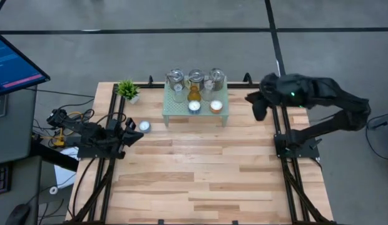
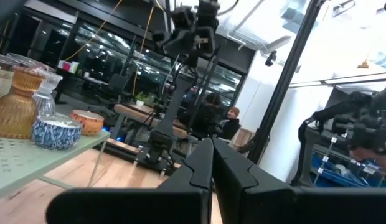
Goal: Pick & Place candle stick holders
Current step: Put the light blue scented candle on the shelf
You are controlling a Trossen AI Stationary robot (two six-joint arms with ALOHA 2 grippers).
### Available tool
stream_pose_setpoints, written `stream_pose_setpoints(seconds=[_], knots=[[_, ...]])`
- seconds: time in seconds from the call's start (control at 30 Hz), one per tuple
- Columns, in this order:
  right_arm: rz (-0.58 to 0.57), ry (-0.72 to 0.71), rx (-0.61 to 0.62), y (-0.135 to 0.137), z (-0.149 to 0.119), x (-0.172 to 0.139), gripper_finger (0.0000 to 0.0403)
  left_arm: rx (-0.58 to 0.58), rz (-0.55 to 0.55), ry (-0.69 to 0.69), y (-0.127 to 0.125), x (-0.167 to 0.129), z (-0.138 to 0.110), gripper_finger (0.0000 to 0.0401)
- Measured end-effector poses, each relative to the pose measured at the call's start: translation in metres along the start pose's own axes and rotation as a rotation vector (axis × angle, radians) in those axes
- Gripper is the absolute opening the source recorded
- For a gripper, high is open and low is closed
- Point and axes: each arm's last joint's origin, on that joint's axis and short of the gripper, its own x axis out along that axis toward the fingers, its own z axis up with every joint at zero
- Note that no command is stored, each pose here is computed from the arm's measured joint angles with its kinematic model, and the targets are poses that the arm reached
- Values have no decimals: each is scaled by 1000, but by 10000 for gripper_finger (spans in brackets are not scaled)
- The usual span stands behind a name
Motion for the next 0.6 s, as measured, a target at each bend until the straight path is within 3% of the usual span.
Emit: stream_pose_setpoints(seconds=[0.1,0.3,0.6], knots=[[-24,44,44,-5,-27,-1,72,-1,3,-2,0,0,0,7],[-77,213,72,-5,-103,33,72,-28,-10,-60,-1,0,6,7],[60,258,123,17,-187,76,72,-49,-57,-95,-3,-1,10,7]])
